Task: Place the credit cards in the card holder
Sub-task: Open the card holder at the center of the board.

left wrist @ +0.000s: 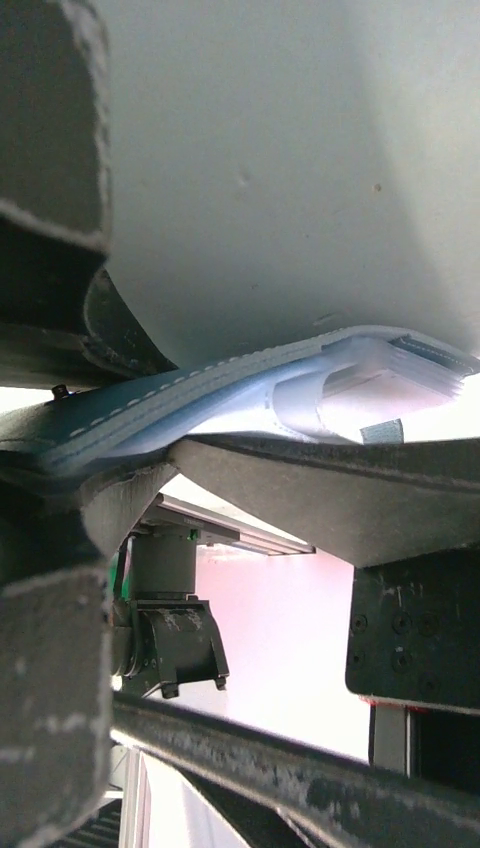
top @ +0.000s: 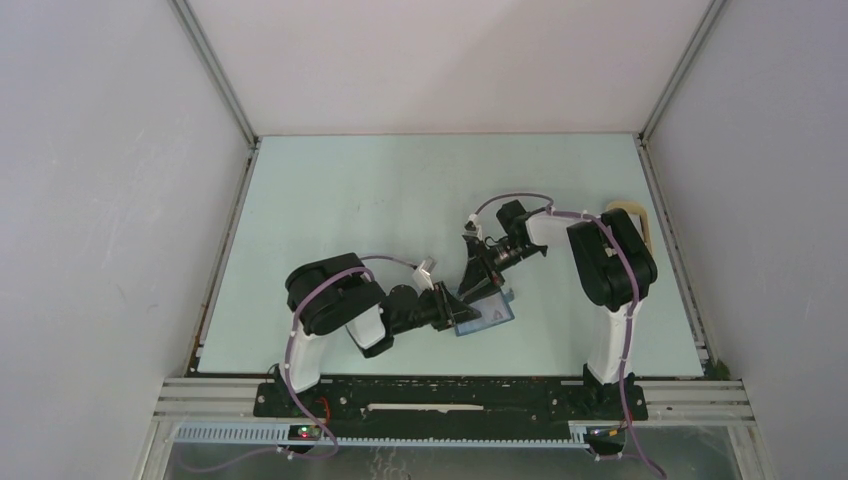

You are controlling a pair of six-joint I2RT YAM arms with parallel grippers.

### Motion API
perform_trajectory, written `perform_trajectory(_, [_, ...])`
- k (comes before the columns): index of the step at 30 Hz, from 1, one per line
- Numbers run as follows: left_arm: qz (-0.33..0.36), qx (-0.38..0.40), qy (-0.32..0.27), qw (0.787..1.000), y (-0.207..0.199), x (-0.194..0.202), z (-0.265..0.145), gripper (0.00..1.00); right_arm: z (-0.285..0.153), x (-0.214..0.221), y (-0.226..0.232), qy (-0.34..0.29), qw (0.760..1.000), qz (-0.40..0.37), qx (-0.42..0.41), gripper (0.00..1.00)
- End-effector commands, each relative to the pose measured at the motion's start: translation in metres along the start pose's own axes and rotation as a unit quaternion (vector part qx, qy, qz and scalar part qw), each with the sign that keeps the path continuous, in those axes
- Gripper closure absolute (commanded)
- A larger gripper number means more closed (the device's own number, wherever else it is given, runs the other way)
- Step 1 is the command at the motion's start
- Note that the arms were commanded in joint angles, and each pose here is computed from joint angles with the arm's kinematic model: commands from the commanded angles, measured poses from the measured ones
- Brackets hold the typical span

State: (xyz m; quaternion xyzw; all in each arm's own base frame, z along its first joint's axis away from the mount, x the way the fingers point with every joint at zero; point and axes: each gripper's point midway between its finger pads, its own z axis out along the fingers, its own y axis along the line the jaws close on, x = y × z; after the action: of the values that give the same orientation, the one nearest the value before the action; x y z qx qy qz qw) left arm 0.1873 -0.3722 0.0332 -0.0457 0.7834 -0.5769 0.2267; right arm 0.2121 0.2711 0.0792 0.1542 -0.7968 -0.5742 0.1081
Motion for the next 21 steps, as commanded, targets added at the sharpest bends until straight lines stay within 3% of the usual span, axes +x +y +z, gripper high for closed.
perform_trajectory(1, [0.004,-0.009,-0.018,1.000,0.007,-0.010,0.003,0.72,-0.017,-0.007,0.034,-0.020,0.998,-0.062,-0.002,0.36])
perform_trajectory(9, [0.008,-0.006,-0.015,1.000,0.007,-0.009,0.002,0.71,-0.049,-0.016,0.030,-0.068,0.987,-0.119,0.080,0.38])
perform_trajectory(11, [0.009,-0.005,-0.015,1.000,0.007,-0.009,0.003,0.71,-0.055,-0.021,0.009,-0.074,0.977,-0.128,0.151,0.40])
perform_trajectory(12, [0.010,-0.003,-0.015,1.000,0.006,-0.009,0.002,0.71,-0.056,-0.023,-0.002,-0.077,0.971,-0.132,0.185,0.43])
perform_trajectory(17, [0.012,0.000,-0.012,1.000,0.005,-0.008,0.002,0.70,-0.062,-0.030,-0.032,-0.088,0.952,-0.126,0.264,0.86])
perform_trajectory(21, [0.014,0.003,-0.011,1.000,0.004,-0.008,0.002,0.69,-0.062,-0.032,-0.050,-0.081,0.944,-0.117,0.299,0.95])
